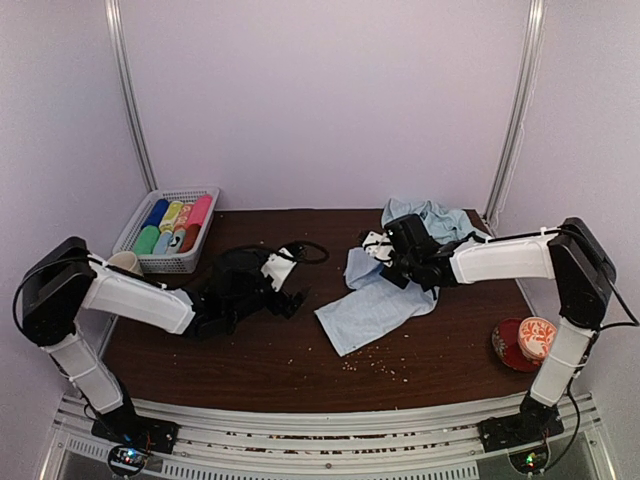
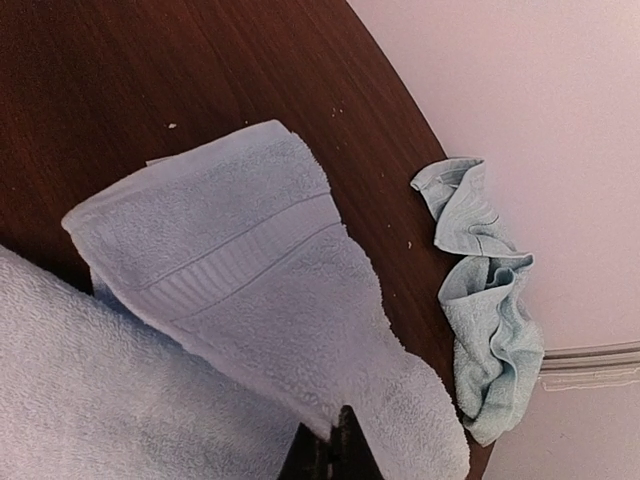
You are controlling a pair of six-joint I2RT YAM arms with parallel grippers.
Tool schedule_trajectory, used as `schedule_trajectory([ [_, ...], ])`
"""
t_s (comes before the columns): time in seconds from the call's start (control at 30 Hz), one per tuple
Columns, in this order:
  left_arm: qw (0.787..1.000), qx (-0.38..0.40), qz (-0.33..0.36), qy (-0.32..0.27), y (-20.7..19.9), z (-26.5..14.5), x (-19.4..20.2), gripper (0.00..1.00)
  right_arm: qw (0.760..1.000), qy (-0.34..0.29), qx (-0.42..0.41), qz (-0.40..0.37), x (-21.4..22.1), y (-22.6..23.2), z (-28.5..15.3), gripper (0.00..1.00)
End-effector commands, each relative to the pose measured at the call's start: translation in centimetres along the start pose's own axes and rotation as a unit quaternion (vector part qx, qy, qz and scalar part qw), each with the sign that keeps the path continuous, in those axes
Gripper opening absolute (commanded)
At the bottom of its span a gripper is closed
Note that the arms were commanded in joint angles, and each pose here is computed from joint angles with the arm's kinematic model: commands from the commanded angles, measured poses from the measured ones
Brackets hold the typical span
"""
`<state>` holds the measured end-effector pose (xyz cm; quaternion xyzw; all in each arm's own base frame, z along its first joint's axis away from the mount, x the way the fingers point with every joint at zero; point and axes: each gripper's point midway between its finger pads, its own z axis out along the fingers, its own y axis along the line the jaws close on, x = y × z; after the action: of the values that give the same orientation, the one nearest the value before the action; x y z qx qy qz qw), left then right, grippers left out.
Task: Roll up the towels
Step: Pick up the towel from the center of the board.
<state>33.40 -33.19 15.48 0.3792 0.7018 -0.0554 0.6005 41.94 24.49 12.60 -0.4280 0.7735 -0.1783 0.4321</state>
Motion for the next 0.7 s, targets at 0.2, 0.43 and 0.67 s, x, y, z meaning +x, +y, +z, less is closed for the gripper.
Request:
schedule_trajectory([
  [0.2,0.994,0.044,0.059,-0.085,-4.2,7.0,-4.7,0.97,0.999,-0.012,-0.022,0.047,-0.9,-1.5,-1.0,0.00],
  [0.43,0.990,0.059,0.052,-0.121,-5.7,8.9,-5.4,0.92,0.994,-0.019,-0.059,0.091,-0.8,-2.4,-1.0,0.00],
  [0.67,0.989,0.071,0.056,-0.117,-7.4,11.1,-5.0,0.91,0.987,-0.023,-0.087,0.134,-0.7,-3.5,-0.8,0.00],
])
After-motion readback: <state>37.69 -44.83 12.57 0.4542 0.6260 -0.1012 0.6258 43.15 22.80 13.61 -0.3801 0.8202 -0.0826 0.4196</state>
